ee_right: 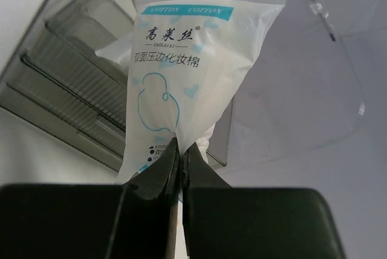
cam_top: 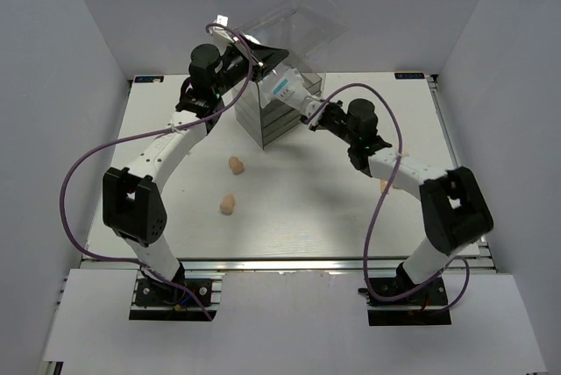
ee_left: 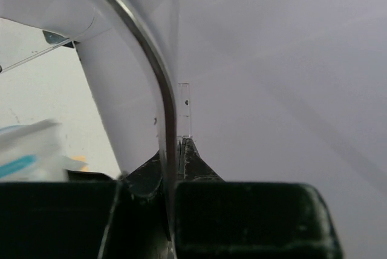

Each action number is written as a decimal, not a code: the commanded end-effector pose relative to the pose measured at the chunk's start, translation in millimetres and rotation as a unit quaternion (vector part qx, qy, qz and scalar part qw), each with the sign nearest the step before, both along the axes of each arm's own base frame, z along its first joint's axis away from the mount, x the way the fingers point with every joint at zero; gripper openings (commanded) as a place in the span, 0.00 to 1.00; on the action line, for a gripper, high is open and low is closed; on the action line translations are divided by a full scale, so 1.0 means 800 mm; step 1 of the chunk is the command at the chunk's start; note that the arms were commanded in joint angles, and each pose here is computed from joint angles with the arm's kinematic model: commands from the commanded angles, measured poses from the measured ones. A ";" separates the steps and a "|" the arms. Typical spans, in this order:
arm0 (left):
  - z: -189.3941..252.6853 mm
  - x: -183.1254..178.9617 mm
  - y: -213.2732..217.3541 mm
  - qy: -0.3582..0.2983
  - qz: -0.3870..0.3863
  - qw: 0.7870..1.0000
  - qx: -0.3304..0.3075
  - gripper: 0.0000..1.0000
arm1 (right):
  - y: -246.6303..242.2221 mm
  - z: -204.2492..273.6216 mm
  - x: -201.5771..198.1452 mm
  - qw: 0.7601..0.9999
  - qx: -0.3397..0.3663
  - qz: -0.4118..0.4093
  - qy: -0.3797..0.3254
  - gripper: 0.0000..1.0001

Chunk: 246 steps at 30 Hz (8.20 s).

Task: Organize the makeup

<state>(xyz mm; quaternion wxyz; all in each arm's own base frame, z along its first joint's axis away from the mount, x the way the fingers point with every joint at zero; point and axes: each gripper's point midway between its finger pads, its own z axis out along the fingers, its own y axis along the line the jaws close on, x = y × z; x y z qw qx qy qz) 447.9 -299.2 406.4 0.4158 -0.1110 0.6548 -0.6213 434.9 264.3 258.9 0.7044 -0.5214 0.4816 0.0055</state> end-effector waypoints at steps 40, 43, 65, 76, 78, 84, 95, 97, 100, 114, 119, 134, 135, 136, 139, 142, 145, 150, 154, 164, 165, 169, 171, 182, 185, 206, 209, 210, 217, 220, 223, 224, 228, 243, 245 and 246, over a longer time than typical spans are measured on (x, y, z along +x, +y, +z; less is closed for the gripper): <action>0.022 -0.009 0.006 0.006 0.004 0.999 -0.039 0.12 | 0.012 0.107 0.018 0.977 -0.005 0.026 -0.212 0.84; 0.000 -0.012 0.006 0.018 0.004 1.000 -0.009 0.10 | -0.030 0.075 -0.022 0.993 -0.008 0.060 -0.100 0.60; -0.213 -0.141 0.094 0.243 0.027 0.909 0.336 0.96 | -0.118 0.001 -0.090 0.993 0.054 -0.003 0.108 0.13; -0.187 -0.163 0.129 0.099 0.112 0.948 0.282 0.20 | -0.063 -0.059 -0.064 0.860 0.202 0.003 0.468 0.89; -0.155 -0.145 0.132 0.047 0.141 0.950 0.274 0.44 | -0.044 -0.064 -0.051 0.808 0.258 0.007 0.530 0.78; -0.100 -0.117 0.147 -0.068 0.205 0.936 0.277 0.76 | 0.006 -0.075 -0.013 0.622 0.409 -0.028 0.667 0.43; -0.127 -0.119 0.151 -0.023 0.211 0.940 0.268 0.98 | 0.069 -0.094 0.065 0.510 0.499 -0.058 0.698 0.62; -0.128 -0.121 0.156 -0.020 0.217 0.936 0.275 0.98 | 0.073 -0.102 0.080 0.512 0.503 -0.062 0.693 0.60; -0.130 -0.122 0.163 -0.014 0.227 0.932 0.283 0.98 | 0.074 -0.111 0.095 0.508 0.505 -0.075 0.693 0.56; -0.143 -0.125 0.169 0.005 0.233 0.928 0.289 0.98 | 0.079 -0.148 0.108 0.500 0.507 -0.086 0.696 0.45; -0.148 -0.127 0.166 0.011 0.227 0.932 0.283 0.90 | 0.079 -0.164 0.112 0.502 0.507 -0.088 0.695 0.35; -0.161 -0.123 0.167 0.032 0.239 0.934 0.265 0.53 | 0.050 -0.154 0.093 0.511 0.525 -0.060 0.679 0.03; -0.167 -0.122 0.167 0.036 0.238 0.933 0.269 0.53 | 0.045 -0.164 0.083 0.507 0.523 -0.065 0.682 0.02; -0.171 -0.122 0.167 0.039 0.237 0.932 0.271 0.54 | 0.040 -0.155 0.076 0.512 0.523 -0.060 0.679 0.02; -0.184 -0.120 0.169 0.051 0.239 0.928 0.280 0.69 | 0.024 -0.155 0.054 0.517 0.517 -0.064 0.679 0.02; -0.202 -0.119 0.170 0.066 0.233 0.922 0.302 0.79 | 0.013 -0.156 0.027 0.525 0.505 -0.067 0.682 0.03; -0.224 -0.119 0.171 0.083 0.228 0.915 0.323 0.84 | 0.004 -0.163 0.000 0.528 0.490 -0.074 0.690 0.06; -0.251 -0.123 0.172 0.099 0.215 0.908 0.344 0.84 | -0.008 -0.172 -0.019 0.527 0.484 -0.087 0.693 0.23; -0.270 -0.130 0.177 0.113 0.208 0.900 0.365 0.85 | -0.005 -0.167 -0.027 0.541 0.460 -0.070 0.700 0.59; -0.292 -0.142 0.190 0.128 0.211 0.885 0.394 0.79 | -0.018 -0.166 -0.077 0.626 0.322 -0.057 0.708 0.76; -0.297 -0.143 0.194 0.135 0.213 0.881 0.401 0.77 | -0.020 -0.160 -0.083 0.631 0.310 -0.055 0.709 0.77; -0.313 -0.150 0.211 0.174 0.240 0.863 0.409 0.74 | -0.038 -0.157 -0.132 0.652 0.239 -0.053 0.718 0.77; -0.319 -0.150 0.213 0.184 0.243 0.862 0.405 0.81 | -0.054 -0.135 -0.132 0.744 0.191 -0.041 0.639 0.78; -0.348 -0.122 0.185 0.245 0.188 0.879 0.364 0.98 | -0.139 -0.109 -0.117 0.827 0.137 -0.109 0.534 0.52; -0.356 -0.113 0.178 0.275 0.185 0.882 0.336 0.92 | -0.138 -0.083 -0.121 0.850 0.151 -0.094 0.495 0.31; -0.422 -0.082 0.197 0.417 0.233 0.779 0.407 0.75 | -0.165 -0.084 -0.103 0.837 0.189 -0.135 0.495 0.35; -0.433 -0.087 0.196 0.422 0.218 0.771 0.424 0.74 | -0.167 -0.086 -0.101 0.833 0.196 -0.138 0.498 0.34; -0.437 -0.088 0.195 0.422 0.214 0.769 0.429 0.73 | -0.167 -0.086 -0.101 0.833 0.197 -0.139 0.499 0.35; -0.457 -0.073 0.190 0.411 0.205 0.772 0.439 0.53 | -0.167 -0.085 -0.095 0.832 0.200 -0.139 0.498 0.34; -0.446 -0.066 0.189 0.401 0.213 0.778 0.434 0.32 | -0.169 -0.087 -0.097 0.832 0.200 -0.141 0.498 0.34; -0.422 -0.065 0.190 0.380 0.222 0.793 0.422 0.06 | -0.170 -0.090 -0.102 0.830 0.201 -0.142 0.500 0.34; -0.414 -0.066 0.189 0.369 0.221 0.801 0.416 0.00 | -0.170 -0.090 -0.102 0.830 0.202 -0.142 0.499 0.34; -0.339 -0.080 0.163 0.238 0.172 0.882 0.369 0.00 | -0.166 -0.091 -0.113 0.837 0.192 -0.110 0.500 0.36; -0.225 -0.150 0.079 -0.051 0.031 0.953 0.297 0.00 | -0.154 -0.095 -0.135 0.844 0.174 -0.039 0.507 0.39; -0.221 -0.132 0.060 -0.065 0.022 0.944 0.324 0.00 | -0.154 -0.096 -0.134 0.842 0.175 -0.046 0.508 0.39; -0.220 -0.126 0.054 -0.070 0.019 0.940 0.333 0.00 | -0.156 -0.097 -0.133 0.843 0.176 -0.048 0.507 0.39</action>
